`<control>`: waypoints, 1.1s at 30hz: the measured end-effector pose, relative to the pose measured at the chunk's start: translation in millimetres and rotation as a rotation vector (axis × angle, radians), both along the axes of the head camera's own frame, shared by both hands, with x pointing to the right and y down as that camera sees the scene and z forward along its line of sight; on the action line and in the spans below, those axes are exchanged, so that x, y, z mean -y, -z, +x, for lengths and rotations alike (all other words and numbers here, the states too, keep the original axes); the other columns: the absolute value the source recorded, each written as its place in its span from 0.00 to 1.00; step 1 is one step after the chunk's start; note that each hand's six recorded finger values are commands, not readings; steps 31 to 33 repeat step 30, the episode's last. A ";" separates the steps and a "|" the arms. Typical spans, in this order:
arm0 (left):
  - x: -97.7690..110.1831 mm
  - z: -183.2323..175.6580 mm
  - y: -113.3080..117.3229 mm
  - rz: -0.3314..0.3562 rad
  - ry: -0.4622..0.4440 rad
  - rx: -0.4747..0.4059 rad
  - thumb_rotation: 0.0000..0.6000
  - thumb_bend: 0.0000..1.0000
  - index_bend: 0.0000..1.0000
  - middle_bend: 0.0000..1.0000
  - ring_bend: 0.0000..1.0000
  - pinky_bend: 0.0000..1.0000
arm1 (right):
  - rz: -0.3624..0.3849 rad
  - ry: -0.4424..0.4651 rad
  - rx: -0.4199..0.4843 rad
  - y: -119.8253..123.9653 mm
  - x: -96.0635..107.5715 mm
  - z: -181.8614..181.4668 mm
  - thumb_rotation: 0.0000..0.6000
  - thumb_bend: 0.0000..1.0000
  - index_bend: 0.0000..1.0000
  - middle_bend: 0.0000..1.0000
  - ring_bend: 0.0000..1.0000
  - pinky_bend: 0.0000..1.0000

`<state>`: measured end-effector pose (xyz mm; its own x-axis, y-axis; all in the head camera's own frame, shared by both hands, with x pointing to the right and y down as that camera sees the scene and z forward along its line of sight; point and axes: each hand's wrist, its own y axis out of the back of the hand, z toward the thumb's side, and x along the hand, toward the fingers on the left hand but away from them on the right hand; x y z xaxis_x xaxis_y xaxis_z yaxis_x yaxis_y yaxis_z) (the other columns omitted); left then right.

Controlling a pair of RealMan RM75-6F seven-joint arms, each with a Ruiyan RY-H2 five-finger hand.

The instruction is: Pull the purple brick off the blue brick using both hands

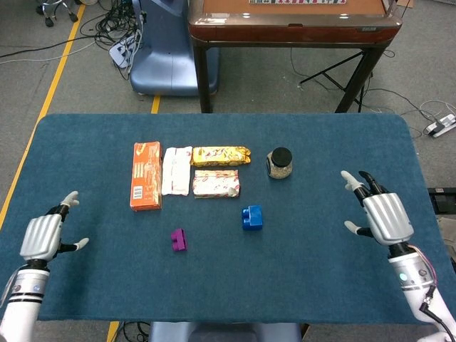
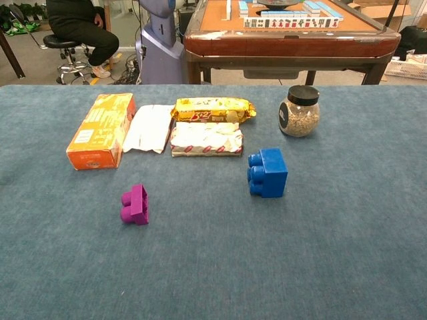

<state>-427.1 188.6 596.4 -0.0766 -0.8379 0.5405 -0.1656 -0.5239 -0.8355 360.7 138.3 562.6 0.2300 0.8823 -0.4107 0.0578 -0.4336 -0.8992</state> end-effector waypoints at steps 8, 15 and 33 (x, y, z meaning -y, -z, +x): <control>-22.0 -56.2 36.0 0.003 0.090 0.091 1.00 0.13 0.14 0.21 0.25 0.44 | 0.011 -0.098 -0.014 20.7 -28.3 45.8 1.00 0.00 0.16 0.31 0.31 0.38; -48.8 -87.3 51.3 0.007 0.106 0.172 1.00 0.13 0.15 0.19 0.23 0.43 | 0.029 -0.171 -0.014 36.5 -47.9 75.0 1.00 0.00 0.18 0.31 0.31 0.38; -56.7 -81.6 44.7 0.035 0.063 0.174 1.00 0.13 0.17 0.19 0.23 0.42 | 0.013 -0.199 -0.006 33.8 -56.6 86.1 1.00 0.00 0.20 0.31 0.31 0.38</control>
